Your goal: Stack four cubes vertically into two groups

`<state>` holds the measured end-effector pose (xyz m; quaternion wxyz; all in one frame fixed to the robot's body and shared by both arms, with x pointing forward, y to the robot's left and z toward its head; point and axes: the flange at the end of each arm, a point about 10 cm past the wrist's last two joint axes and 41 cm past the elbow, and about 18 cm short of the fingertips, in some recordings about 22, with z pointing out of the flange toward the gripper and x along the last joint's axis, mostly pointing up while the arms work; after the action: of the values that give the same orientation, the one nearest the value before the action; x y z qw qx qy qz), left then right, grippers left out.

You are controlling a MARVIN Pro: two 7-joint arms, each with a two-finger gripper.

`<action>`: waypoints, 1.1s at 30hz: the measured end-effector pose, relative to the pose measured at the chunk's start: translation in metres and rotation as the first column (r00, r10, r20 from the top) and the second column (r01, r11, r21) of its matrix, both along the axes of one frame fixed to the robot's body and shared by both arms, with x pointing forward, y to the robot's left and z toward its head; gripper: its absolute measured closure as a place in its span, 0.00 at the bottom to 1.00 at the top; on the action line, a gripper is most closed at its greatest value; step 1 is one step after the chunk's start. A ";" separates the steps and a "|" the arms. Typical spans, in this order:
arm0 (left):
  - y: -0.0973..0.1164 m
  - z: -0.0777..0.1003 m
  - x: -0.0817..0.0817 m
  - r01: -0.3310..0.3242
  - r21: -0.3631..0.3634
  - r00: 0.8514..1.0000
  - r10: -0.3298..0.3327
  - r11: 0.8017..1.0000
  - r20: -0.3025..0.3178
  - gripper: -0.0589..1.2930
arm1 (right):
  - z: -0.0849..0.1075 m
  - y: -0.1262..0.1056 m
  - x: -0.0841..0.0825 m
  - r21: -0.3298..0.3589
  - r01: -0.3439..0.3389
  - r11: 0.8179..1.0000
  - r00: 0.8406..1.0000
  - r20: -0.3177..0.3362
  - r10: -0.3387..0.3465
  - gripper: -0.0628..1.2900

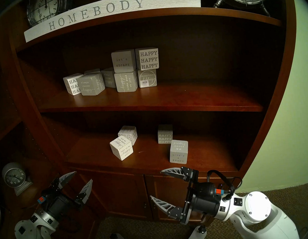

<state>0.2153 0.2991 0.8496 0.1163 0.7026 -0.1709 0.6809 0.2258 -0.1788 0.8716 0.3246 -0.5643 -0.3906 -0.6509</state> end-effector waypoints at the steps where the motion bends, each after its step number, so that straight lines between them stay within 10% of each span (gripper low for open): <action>1: 0.000 0.000 0.000 0.000 0.000 1.000 0.000 1.000 0.000 0.07 | -0.001 0.001 0.000 0.003 0.022 1.000 1.000 -0.009 -0.022 0.07; 15: 0.000 0.000 0.000 0.001 -0.001 1.000 -0.001 1.000 0.000 0.07 | -0.012 0.008 -0.004 0.088 0.342 0.936 0.939 -0.076 -0.336 0.07; 33: 0.000 -0.001 0.000 0.001 0.000 1.000 -0.001 1.000 -0.001 0.07 | -0.023 -0.008 0.007 0.088 0.690 0.719 0.723 -0.133 -0.678 0.07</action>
<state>0.2154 0.2992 0.8490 0.1167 0.7027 -0.1709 0.6807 0.2328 -0.1866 0.8488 0.1150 -0.6751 -0.0960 -0.7224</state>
